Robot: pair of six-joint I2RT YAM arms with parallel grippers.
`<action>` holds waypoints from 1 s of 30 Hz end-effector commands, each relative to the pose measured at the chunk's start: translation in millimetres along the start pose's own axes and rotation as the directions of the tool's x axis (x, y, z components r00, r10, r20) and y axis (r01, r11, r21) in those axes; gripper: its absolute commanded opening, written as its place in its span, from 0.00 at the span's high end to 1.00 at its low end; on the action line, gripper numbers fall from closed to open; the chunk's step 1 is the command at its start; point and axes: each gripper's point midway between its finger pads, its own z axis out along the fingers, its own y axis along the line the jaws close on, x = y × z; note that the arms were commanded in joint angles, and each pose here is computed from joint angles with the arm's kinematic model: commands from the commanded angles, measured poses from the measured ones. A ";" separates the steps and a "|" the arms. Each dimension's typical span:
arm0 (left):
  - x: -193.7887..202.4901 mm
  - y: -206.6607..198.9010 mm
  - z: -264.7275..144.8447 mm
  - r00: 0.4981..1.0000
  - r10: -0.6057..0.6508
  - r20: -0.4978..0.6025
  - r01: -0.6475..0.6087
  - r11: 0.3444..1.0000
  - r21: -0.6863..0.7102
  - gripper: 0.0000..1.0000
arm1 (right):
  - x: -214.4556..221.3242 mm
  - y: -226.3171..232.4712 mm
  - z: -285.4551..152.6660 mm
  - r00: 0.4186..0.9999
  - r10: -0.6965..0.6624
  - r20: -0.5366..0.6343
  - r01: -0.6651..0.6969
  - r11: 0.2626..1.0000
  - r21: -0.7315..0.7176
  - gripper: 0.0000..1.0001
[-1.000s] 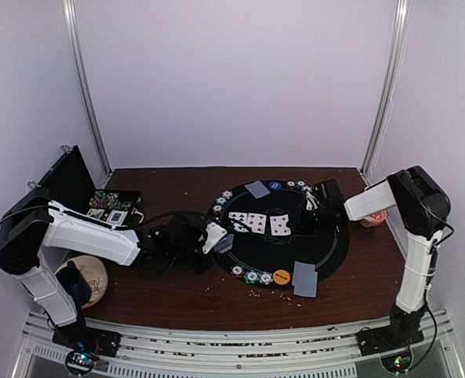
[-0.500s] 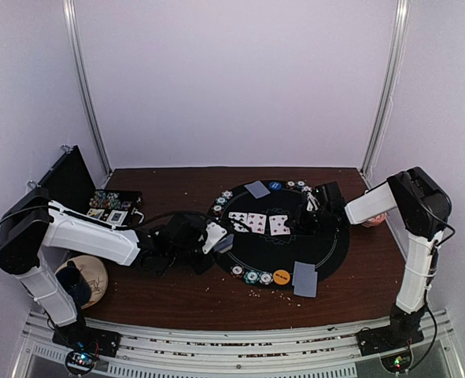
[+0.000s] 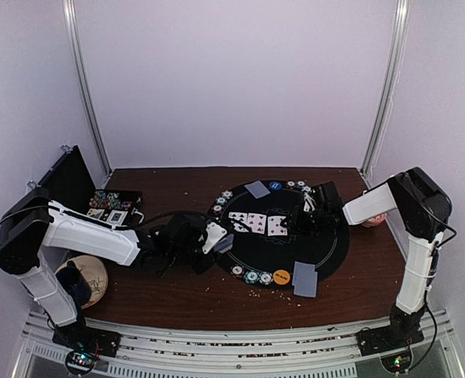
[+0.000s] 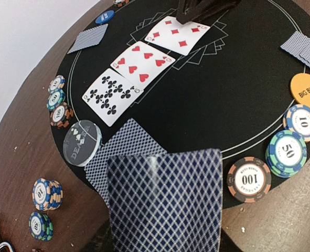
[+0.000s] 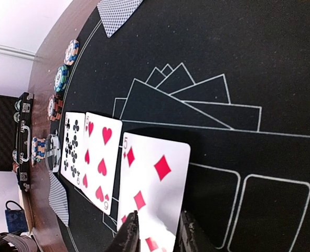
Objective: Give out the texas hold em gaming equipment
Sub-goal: Flop the poker card in the community card area.
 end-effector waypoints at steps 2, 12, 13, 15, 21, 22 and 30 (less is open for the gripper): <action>-21.9 -0.1 -0.8 0.998 -0.017 0.064 0.017 1.000 0.001 0.77 | 6.7 7.6 -1.6 0.999 -0.027 -0.028 0.027 1.000 0.014 0.73; -22.5 -0.1 -1.3 0.998 -0.017 0.065 0.017 1.000 0.003 0.77 | 3.3 11.3 -3.3 0.997 -0.073 -0.029 0.075 0.996 0.042 0.70; -22.6 0.3 -1.5 0.998 -0.017 0.066 0.017 1.000 0.002 0.77 | 1.8 11.5 -4.6 0.996 -0.085 -0.027 0.086 0.995 0.050 0.69; -22.6 0.1 -1.8 0.998 -0.018 0.066 0.018 1.000 0.003 0.77 | -3.0 12.7 -8.0 0.992 -0.121 -0.022 0.123 0.990 0.071 0.67; -22.8 -0.3 -1.8 0.998 -0.018 0.067 0.017 1.000 0.005 0.77 | -25.5 19.1 -29.0 0.968 -0.249 0.007 0.245 0.956 0.160 0.52; -23.2 0.0 -2.2 0.998 -0.018 0.068 0.018 1.000 0.004 0.77 | -28.9 20.8 -32.8 0.963 -0.271 0.011 0.265 0.949 0.170 0.48; -25.5 0.4 -4.5 0.997 -0.021 0.076 0.021 1.000 0.006 0.77 | -66.3 52.9 -75.1 0.870 -0.483 0.105 0.451 0.863 0.228 0.00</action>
